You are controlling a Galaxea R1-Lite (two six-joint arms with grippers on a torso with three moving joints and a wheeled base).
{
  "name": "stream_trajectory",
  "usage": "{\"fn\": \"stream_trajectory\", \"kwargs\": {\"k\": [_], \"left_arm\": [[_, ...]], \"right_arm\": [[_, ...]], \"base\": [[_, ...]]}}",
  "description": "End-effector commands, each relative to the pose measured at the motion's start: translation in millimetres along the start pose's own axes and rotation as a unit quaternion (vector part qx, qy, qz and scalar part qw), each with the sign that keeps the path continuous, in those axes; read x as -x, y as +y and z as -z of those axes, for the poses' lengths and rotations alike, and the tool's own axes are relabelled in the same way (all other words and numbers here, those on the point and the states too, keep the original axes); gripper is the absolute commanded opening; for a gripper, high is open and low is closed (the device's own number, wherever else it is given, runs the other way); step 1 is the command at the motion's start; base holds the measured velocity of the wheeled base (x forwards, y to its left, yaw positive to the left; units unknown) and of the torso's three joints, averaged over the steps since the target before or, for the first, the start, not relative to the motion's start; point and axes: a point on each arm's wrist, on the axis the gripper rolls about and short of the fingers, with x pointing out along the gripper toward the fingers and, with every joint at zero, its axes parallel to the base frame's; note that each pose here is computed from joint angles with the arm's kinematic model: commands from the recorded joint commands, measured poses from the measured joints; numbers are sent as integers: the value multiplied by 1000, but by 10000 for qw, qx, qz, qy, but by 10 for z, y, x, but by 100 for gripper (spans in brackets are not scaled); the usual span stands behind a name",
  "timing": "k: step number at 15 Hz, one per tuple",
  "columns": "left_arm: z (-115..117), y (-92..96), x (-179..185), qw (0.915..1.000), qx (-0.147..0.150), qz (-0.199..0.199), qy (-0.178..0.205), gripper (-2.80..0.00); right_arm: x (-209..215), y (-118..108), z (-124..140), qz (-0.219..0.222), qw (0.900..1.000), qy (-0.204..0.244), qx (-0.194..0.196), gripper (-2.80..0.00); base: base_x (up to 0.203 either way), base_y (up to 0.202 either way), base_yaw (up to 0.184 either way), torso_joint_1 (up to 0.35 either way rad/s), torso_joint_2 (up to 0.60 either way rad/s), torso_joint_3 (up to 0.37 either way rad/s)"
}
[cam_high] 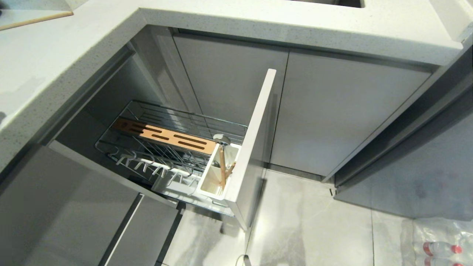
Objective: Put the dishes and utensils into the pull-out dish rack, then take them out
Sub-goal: Take the spoon out of the cupboard
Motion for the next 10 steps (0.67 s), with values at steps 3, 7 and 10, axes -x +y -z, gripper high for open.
{"fn": "stream_trajectory", "kwargs": {"k": [3, 7, 10], "left_arm": [[-9, -29, -53, 9999, -27, 139, -34, -280], [-1, -60, -46, 9996, -18, 298, 11, -280], [0, -64, -49, 9995, -9, 324, 15, -280]], "right_arm": [[-2, 0, 4, 0, 10000, 11, -3, -280], [-2, 0, 4, 0, 10000, 11, -3, -280], [-2, 0, 4, 0, 10000, 11, -3, -280]], "base": [[0, 0, 0, 0, 0, 0], [0, 0, 0, 0, 0, 0], [0, 0, 0, 0, 0, 0]]}}
